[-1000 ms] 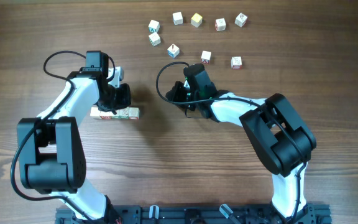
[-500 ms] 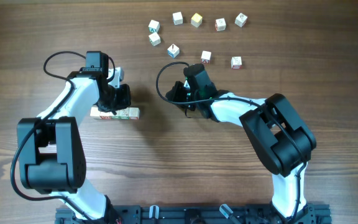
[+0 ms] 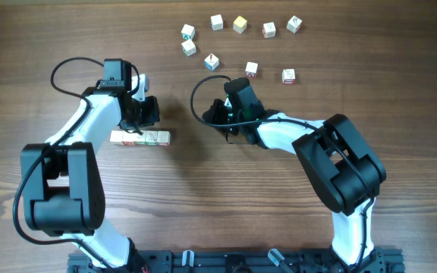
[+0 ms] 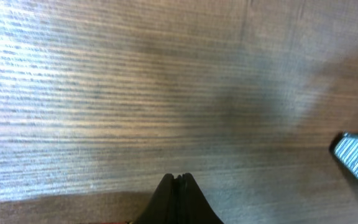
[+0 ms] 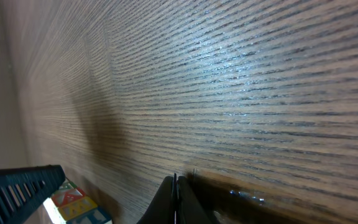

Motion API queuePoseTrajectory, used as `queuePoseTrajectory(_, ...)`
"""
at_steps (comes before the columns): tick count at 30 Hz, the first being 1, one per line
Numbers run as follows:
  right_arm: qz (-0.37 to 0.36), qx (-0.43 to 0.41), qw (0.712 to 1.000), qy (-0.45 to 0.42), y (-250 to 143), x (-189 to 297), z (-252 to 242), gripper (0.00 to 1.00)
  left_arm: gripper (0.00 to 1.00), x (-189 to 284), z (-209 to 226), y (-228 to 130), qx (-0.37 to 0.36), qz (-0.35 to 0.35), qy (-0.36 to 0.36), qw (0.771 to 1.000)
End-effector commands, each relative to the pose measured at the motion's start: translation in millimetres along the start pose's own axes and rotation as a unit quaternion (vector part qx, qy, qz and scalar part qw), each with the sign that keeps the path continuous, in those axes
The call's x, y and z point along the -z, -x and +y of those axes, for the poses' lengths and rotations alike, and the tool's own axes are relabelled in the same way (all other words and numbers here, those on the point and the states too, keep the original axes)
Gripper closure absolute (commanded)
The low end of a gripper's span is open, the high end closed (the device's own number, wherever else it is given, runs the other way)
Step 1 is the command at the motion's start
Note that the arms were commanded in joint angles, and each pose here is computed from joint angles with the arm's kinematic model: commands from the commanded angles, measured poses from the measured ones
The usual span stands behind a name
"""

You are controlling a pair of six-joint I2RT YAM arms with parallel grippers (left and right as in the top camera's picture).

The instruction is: Form a horizontal line

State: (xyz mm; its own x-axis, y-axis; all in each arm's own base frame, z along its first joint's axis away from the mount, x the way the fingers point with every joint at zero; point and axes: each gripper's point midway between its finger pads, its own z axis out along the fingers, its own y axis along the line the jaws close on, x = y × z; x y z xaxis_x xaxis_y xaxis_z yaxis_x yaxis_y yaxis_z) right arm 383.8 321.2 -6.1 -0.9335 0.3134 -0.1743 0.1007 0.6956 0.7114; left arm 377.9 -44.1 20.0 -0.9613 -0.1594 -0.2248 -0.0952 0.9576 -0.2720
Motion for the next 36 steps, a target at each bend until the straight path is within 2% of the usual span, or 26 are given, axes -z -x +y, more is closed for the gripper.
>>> queuePoseTrajectory(1, 0.003, -0.023, 0.997, -0.071, -11, -8, -49, 0.95, 0.96, 8, -3, 14, 0.017, -0.024, -0.002, 1.0)
queuePoseTrajectory(6, 0.014, 0.002, 0.998, -0.063, -14, -6, -45, 0.96, 0.96, 79, -28, 47, 0.011, -0.098, -0.02, 0.995)
queuePoseTrajectory(7, -0.009, 0.065, 0.996, -0.067, 2, 18, -28, 0.96, 0.96, 142, -44, 55, -0.012, -0.168, -0.032, 0.985)
queuePoseTrajectory(8, -0.022, 0.081, 0.993, -0.079, 8, 27, -25, 0.95, 0.96, 157, -46, 55, -0.015, -0.185, -0.033, 0.982)
queuePoseTrajectory(13, -0.151, 0.192, 0.952, -0.186, 52, 134, 4, 0.94, 0.96, 259, -66, 24, -0.041, -0.289, -0.053, 0.955)
queuePoseTrajectory(16, -0.182, 0.219, 0.939, -0.192, 52, 190, 26, 0.87, 0.9, 305, -73, -3, -0.054, -0.339, -0.063, 0.937)
queuePoseTrajectory(17, -0.188, 0.222, 0.939, -0.186, 49, 207, 33, 0.8, 0.86, 315, -74, -12, -0.057, -0.35, -0.066, 0.933)
queuePoseTrajectory(18, -0.195, 0.222, 0.938, -0.18, 45, 224, 39, 0.67, 0.81, 324, -75, -21, -0.059, -0.358, -0.067, 0.929)
queuePoseTrajectory(20, -0.21, 0.225, 0.937, -0.167, 38, 255, 50, 0.49, 0.6, 337, -75, -38, -0.062, -0.37, -0.07, 0.924)
queuePoseTrajectory(21, -0.217, 0.225, 0.936, -0.16, 34, 269, 54, 0.4, 0.27, 342, -74, -47, -0.063, -0.373, -0.07, 0.923)
queuePoseTrajectory(22, -0.224, 0.227, 0.935, -0.153, 30, 283, 57, 0.32, 0.0, 346, -74, -54, -0.064, -0.377, -0.071, 0.921)
queuePoseTrajectory(27, -0.253, 0.23, 0.931, -0.127, 6, 344, 64, 0.0, 0.0, 351, -70, -82, -0.062, -0.372, -0.07, 0.924)
queuePoseTrajectory(36, -0.278, 0.226, 0.923, -0.141, -27, 403, 39, 0.0, 0.0, 334, -64, -109, -0.05, -0.319, -0.067, 0.944)
